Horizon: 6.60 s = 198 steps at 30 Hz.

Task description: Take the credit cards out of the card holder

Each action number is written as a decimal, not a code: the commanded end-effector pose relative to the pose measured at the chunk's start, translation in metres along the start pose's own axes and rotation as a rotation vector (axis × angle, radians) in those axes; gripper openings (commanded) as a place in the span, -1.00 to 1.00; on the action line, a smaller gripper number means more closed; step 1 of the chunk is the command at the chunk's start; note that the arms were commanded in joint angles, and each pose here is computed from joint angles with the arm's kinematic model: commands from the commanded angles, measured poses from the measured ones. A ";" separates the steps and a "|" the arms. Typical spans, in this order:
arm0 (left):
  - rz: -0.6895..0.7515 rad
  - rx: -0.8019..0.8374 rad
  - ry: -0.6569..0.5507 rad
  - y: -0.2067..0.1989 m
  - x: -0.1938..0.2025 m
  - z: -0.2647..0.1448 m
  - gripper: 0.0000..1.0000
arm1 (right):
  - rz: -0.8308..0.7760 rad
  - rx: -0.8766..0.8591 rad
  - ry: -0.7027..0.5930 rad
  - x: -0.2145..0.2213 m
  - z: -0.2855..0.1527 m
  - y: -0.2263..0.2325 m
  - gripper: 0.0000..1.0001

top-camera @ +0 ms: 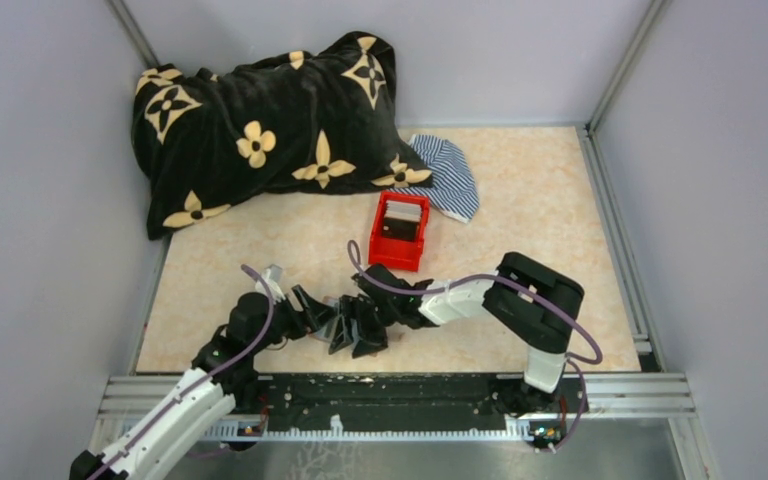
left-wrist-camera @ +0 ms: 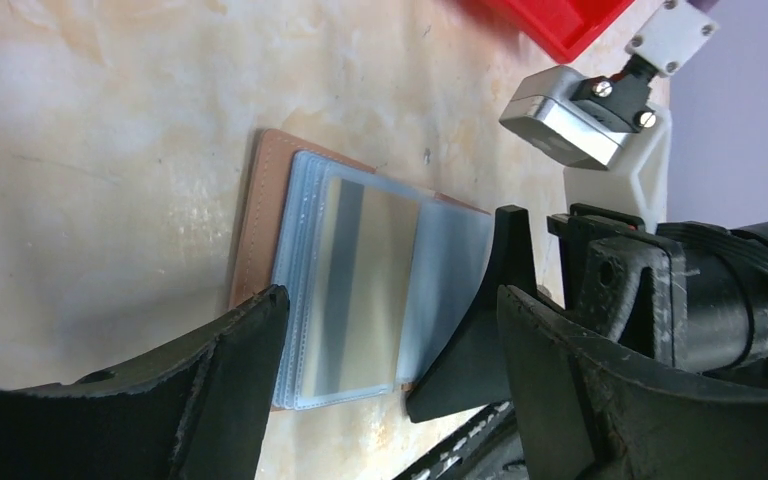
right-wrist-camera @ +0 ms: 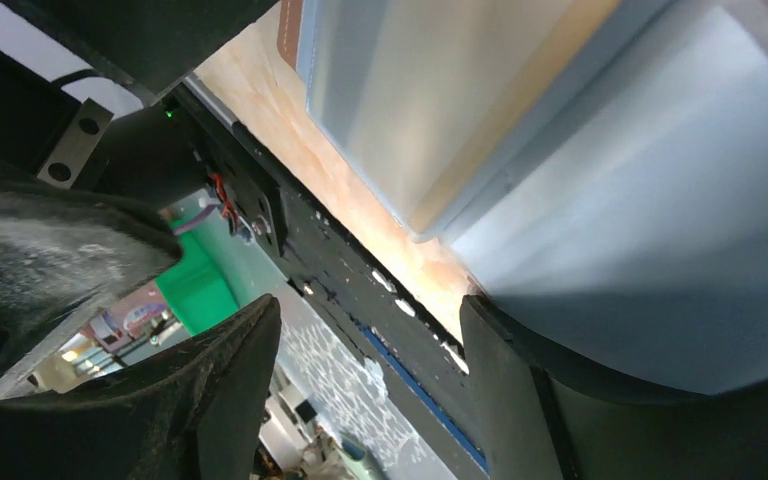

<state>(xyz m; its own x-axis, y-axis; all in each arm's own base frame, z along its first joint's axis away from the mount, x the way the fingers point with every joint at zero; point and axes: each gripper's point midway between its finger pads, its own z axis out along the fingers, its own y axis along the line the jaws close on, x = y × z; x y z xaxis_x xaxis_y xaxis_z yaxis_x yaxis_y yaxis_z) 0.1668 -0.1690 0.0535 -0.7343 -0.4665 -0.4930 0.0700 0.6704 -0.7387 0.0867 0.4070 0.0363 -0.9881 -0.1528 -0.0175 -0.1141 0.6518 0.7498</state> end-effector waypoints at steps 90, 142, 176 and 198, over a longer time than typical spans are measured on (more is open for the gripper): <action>-0.083 -0.098 0.010 0.034 0.016 0.003 0.71 | -0.101 -0.288 -0.200 -0.093 0.001 -0.006 -0.09; -0.102 -0.451 -0.263 0.080 -0.040 -0.009 0.54 | -0.038 -0.436 -0.129 -0.095 0.022 0.007 -0.20; -0.015 -0.290 -0.212 0.010 -0.065 -0.026 0.55 | -0.114 -0.386 -0.187 -0.112 0.012 0.025 -0.28; -0.052 -0.349 -0.048 0.060 -0.008 0.005 0.56 | -0.134 -0.356 -0.188 -0.120 0.020 0.023 -0.62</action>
<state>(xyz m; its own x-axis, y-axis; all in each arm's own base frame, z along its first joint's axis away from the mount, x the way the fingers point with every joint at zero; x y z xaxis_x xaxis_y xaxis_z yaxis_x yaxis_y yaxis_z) 0.1968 -0.1229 0.0386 -0.6300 -0.5504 -0.5479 -0.1901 0.7934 -0.5783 0.1897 0.4449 0.0274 -0.9833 -0.0750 -0.1659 -0.1819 0.3660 0.9126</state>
